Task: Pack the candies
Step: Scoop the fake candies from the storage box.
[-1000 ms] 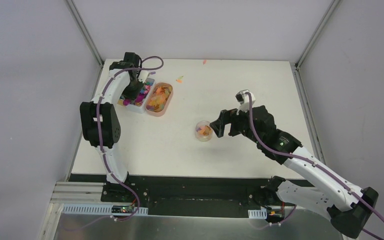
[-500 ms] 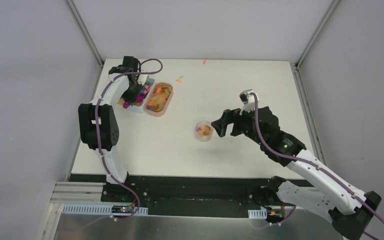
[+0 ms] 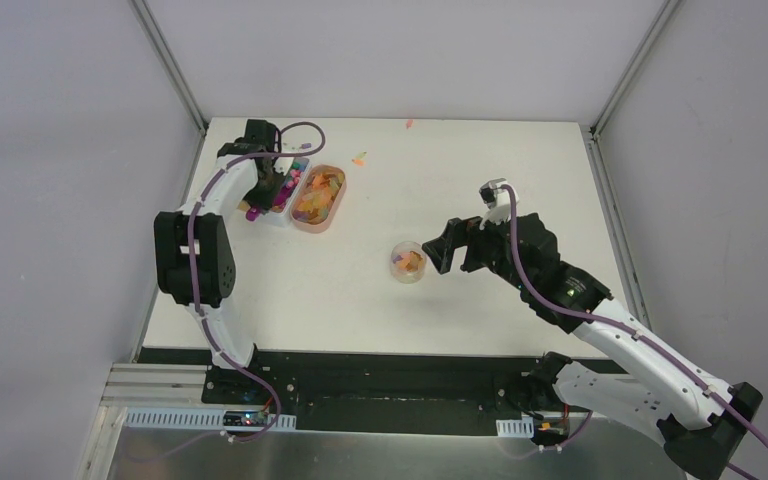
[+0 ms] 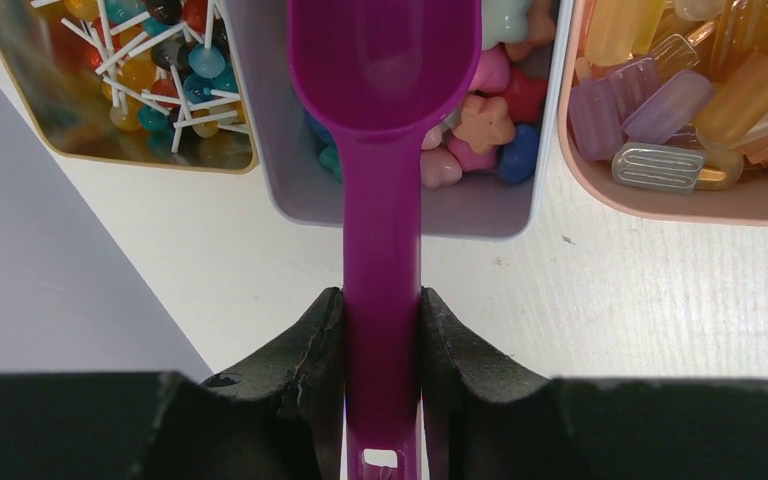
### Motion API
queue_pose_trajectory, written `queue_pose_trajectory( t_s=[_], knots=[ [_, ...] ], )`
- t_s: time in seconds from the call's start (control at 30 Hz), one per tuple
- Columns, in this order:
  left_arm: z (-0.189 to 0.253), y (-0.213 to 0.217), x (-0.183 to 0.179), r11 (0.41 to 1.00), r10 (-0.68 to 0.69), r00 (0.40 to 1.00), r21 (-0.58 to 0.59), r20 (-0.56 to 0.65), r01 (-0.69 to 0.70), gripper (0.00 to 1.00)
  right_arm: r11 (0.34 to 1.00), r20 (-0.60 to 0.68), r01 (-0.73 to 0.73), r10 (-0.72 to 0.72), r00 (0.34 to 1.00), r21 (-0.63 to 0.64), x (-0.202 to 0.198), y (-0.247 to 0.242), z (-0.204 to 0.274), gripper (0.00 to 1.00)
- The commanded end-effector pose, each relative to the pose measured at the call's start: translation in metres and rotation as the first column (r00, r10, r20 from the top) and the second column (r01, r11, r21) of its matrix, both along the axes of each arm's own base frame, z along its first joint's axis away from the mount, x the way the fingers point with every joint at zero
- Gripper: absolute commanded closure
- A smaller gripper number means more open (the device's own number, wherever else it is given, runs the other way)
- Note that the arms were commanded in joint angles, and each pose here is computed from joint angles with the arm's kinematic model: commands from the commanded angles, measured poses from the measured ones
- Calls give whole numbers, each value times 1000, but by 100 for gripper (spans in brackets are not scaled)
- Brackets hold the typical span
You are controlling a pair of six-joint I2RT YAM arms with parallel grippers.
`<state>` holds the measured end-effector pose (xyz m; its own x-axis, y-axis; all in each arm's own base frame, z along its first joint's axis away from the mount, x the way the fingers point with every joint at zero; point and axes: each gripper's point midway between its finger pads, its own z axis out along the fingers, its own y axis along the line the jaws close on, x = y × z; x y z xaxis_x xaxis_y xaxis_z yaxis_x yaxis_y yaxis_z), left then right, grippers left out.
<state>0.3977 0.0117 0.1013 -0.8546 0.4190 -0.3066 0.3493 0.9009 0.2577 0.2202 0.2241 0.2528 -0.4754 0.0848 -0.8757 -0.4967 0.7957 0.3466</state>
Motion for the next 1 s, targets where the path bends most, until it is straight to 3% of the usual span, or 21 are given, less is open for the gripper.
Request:
queue_pose_trajectory(
  t_s=[0.0, 0.27, 0.73, 0.97],
  knots=[
    [9, 2, -1, 1000, -2, 999, -9, 46, 2, 100, 999, 44, 11, -13, 999, 48, 3, 1, 17, 0],
    [8, 1, -5, 1000, 10, 994, -30, 112, -7, 100, 999, 44, 6, -8, 999, 45, 3, 3, 15, 0],
    [-8, 8, -20, 1000, 18, 992, -12, 123, -17, 100, 999, 46, -13, 11, 999, 49, 4, 9, 17, 0],
    [0, 8, -13, 999, 33, 980, -21, 198, -30, 100, 999, 69, -1, -2, 998, 39, 7, 5, 26, 0]
  ],
)
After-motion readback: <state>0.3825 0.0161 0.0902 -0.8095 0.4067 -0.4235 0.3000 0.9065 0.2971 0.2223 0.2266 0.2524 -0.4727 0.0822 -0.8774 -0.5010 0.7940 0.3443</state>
